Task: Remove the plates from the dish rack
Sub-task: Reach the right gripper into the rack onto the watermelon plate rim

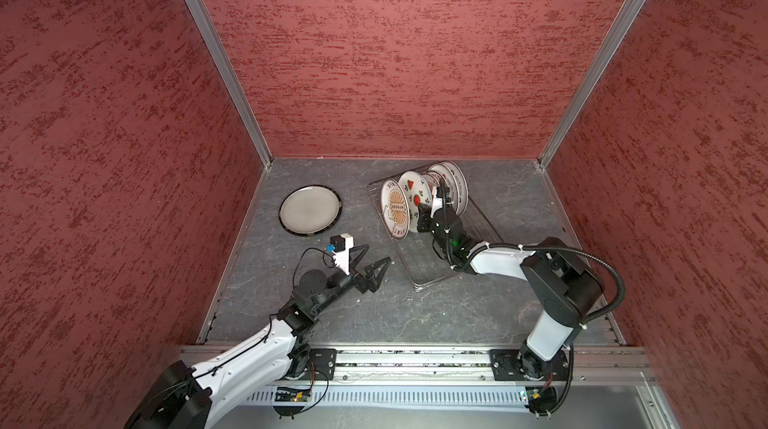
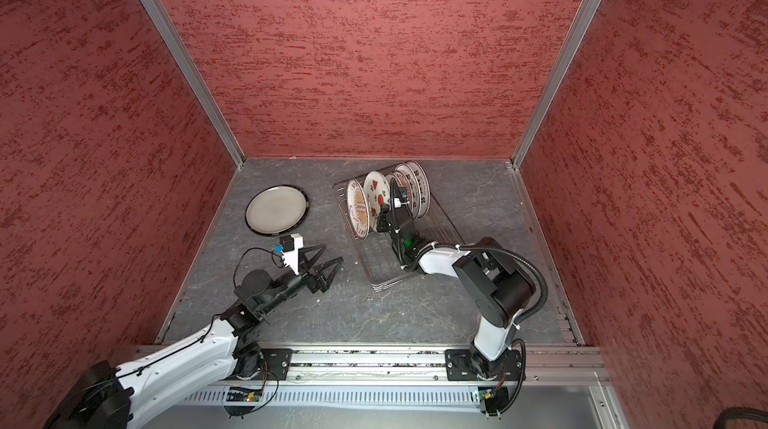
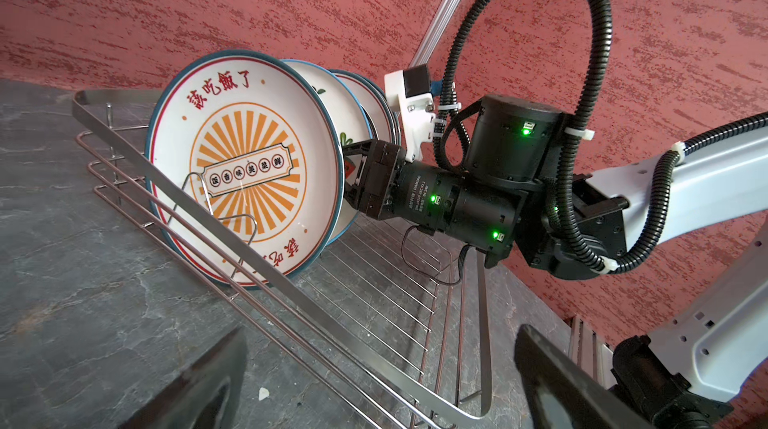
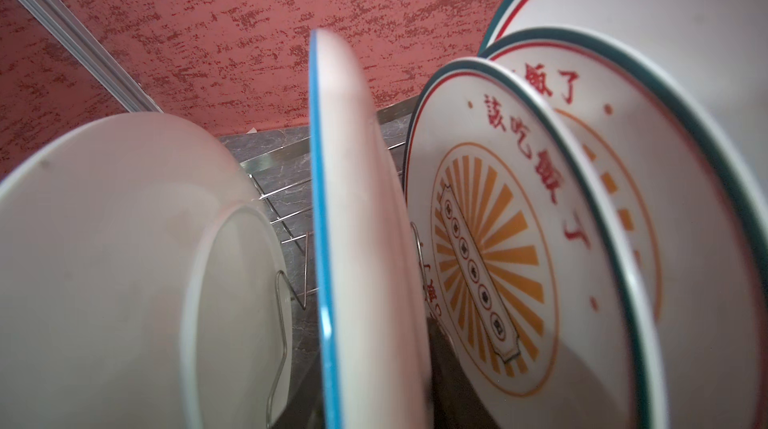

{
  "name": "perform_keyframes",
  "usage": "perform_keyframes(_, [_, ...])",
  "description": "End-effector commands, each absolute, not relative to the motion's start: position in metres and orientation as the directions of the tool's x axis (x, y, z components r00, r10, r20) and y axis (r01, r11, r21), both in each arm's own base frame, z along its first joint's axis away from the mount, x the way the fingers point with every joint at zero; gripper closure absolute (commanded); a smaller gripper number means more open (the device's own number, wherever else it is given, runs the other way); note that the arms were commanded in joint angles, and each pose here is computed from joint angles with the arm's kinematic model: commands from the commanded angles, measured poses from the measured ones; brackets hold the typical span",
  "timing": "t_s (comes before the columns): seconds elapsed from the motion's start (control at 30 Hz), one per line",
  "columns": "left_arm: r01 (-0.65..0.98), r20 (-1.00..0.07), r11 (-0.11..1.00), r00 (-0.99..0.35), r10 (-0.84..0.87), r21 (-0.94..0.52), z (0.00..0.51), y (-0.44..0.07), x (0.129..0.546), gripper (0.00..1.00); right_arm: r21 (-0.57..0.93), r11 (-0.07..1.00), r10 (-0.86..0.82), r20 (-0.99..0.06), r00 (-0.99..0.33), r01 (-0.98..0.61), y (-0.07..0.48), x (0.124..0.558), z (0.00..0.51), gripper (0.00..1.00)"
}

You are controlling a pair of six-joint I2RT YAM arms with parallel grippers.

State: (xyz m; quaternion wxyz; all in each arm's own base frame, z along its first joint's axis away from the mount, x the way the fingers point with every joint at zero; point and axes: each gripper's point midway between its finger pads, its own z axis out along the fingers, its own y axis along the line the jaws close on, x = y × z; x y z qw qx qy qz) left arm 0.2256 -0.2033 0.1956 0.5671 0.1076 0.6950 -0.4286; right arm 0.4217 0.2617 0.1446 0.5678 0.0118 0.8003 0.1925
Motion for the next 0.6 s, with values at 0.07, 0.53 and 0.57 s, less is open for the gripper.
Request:
perform_keyframes(0.07, [0.620,-0.888,0.636,-0.312,-0.338,-0.459,0.193,-0.197,0.226,0.01,0.346,0.921,0.281,-0.908,-0.309,-0.178,0.271,0.429,0.156,0.69])
perform_keyframes(0.53, [0.553,-0.867,0.668,-0.299,-0.399,-0.498,0.192,-0.182,0.232,0.01,0.343,0.923,0.278,-0.909,-0.312,-0.176,0.286,0.436,0.150,0.75])
perform_keyframes(0.57, [0.547,-0.865,0.669,-0.299,-0.404,-0.502,0.192,-0.181,0.233,0.00,0.339,0.924,0.274,-0.909,-0.315,-0.174,0.286,0.436,0.149,0.75])
